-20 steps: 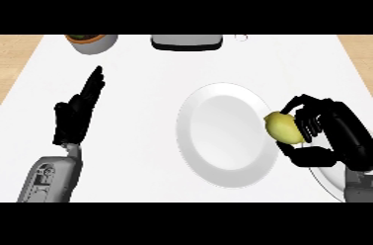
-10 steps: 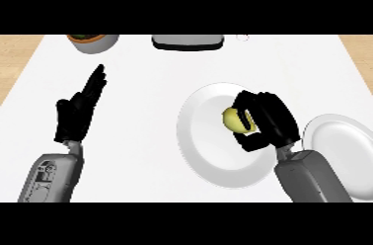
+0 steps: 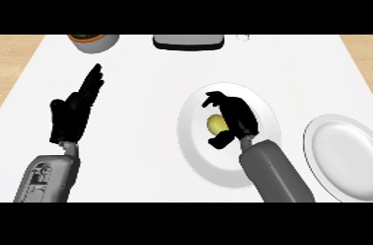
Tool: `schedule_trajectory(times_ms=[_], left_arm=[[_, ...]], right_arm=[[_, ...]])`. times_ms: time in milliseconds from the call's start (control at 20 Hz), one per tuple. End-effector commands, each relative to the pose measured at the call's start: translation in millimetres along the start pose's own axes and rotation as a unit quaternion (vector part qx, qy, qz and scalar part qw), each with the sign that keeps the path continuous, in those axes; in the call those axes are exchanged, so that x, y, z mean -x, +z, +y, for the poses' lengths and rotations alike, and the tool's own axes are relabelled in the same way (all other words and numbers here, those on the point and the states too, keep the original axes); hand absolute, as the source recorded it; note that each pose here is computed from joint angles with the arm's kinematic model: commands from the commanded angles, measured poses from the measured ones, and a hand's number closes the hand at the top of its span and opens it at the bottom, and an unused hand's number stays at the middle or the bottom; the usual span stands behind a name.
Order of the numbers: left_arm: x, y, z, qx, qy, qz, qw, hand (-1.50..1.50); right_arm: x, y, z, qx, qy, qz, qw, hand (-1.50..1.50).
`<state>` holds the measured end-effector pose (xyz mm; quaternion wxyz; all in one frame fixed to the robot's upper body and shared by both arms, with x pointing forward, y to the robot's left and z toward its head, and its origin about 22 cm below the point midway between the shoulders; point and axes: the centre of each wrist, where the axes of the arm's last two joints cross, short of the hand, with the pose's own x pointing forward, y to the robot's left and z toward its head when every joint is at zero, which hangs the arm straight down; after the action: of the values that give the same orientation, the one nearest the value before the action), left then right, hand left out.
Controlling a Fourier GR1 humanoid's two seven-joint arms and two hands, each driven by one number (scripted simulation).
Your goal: Pick the lemon from the plate and place it in the plate
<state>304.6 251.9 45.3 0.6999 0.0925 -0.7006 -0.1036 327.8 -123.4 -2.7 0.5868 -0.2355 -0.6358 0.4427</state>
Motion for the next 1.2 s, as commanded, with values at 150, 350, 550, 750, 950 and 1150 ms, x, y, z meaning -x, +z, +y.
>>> schedule_trajectory(times_ms=[150,350,550,750,950,1150], left_arm=[[-16,3,12,0.006,-0.001,0.0,1.0,0.0],[-10,2,7,-0.003,0.001,-0.002,1.0,0.0],[15,6,-11,-0.011,0.001,0.01,0.9999,0.0],[16,13,-2,-0.018,0.001,0.01,0.9998,0.0],[4,-3,3,-0.014,-0.001,0.008,0.9999,0.0],[1,-7,11,-0.011,-0.001,-0.003,0.9999,0.0]], right_arm=[[5,5,14,0.016,-0.128,-0.033,0.991,-1.5],[4,4,-16,0.08,-0.215,-0.038,0.973,-1.5],[55,24,-51,0.148,-0.271,-0.012,0.951,-1.5],[99,51,-86,0.199,-0.292,0.018,0.935,-1.5],[123,74,-128,0.21,-0.312,0.017,0.926,-1.5],[177,107,-127,0.201,-0.312,0.03,0.928,-1.5]])
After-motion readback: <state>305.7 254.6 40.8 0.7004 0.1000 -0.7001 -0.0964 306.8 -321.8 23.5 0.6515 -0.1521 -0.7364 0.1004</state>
